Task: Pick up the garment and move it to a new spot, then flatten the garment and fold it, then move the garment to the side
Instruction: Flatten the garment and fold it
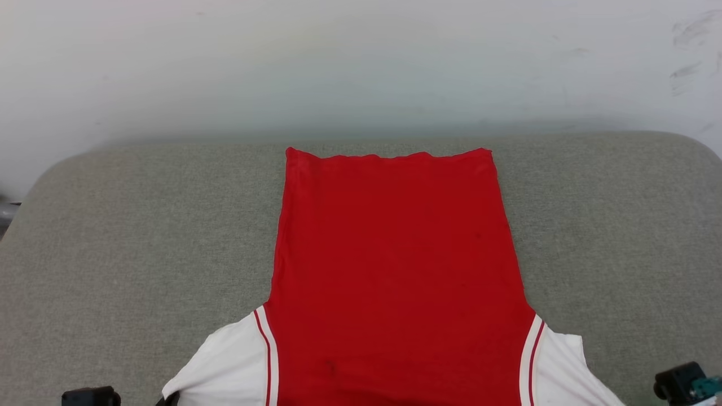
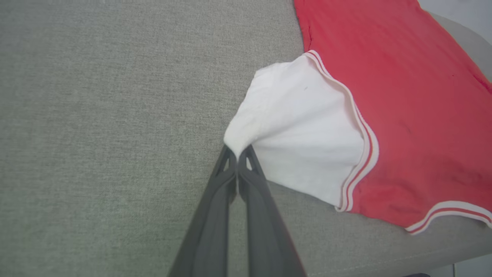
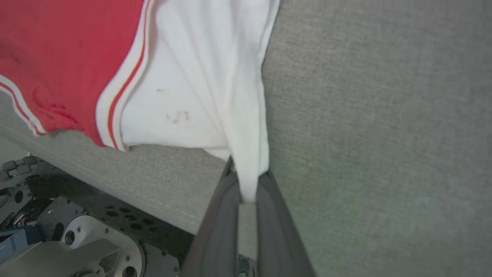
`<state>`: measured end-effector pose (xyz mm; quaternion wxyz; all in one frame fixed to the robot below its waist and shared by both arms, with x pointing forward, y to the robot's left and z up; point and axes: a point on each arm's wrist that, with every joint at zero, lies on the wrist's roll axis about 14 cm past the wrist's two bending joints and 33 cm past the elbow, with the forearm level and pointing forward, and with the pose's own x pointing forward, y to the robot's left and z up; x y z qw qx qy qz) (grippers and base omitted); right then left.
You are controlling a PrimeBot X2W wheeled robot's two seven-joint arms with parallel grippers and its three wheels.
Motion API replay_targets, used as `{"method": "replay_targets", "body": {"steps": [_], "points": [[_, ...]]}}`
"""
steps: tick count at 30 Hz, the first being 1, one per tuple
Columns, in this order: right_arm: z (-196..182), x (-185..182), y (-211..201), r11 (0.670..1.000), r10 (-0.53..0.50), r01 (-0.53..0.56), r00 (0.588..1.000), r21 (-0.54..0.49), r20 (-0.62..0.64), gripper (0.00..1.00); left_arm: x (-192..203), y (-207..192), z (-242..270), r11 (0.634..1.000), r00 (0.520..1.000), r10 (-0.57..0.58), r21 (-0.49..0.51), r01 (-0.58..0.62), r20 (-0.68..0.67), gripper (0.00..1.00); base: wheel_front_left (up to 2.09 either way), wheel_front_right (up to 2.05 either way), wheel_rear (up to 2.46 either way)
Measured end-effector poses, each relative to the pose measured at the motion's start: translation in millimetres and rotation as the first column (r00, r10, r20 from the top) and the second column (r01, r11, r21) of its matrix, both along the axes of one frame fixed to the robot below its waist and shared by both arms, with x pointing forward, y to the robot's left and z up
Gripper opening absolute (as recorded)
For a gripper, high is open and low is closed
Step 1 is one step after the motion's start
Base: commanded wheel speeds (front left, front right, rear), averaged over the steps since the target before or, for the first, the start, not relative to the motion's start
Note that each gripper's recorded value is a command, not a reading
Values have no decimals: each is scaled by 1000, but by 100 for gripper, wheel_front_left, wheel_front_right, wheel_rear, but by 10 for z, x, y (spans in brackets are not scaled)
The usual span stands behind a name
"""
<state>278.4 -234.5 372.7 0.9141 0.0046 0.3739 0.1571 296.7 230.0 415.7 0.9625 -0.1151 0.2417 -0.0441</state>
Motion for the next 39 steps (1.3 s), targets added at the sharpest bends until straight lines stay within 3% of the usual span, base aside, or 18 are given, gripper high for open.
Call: {"method": "replay_targets", "body": {"steps": [5,8,15,20,24,31,39], "points": [[171,234,6,1000,6,-6,998,-3,62,100,94,-94,53,1000,999,-25,1,25,31,0,0,0,0],[473,585,-55,1000,-23,21,985,15,173,100,217,-143,138,999,997,-39,11,38,70,0,0,0,0],[1509,1579,-97,1000,-27,24,882,12,470,100,504,-273,311,998,986,-67,26,64,152,0,0,0,0],[1982,2205,44,1000,8,4,844,-21,537,100,700,-368,368,996,977,-89,34,84,193,0,0,0,0],[2013,2669,183,998,37,-7,885,-67,463,100,838,-438,358,996,973,-89,27,85,211,0,0,0,0],[1551,3249,571,982,111,-83,980,-167,163,100,986,-412,201,997,978,-72,38,66,196,0,0,0,0],[812,3532,688,969,72,-103,987,-224,-145,100,1088,-314,72,998,982,-40,63,28,185,0,0,0,0]]}}
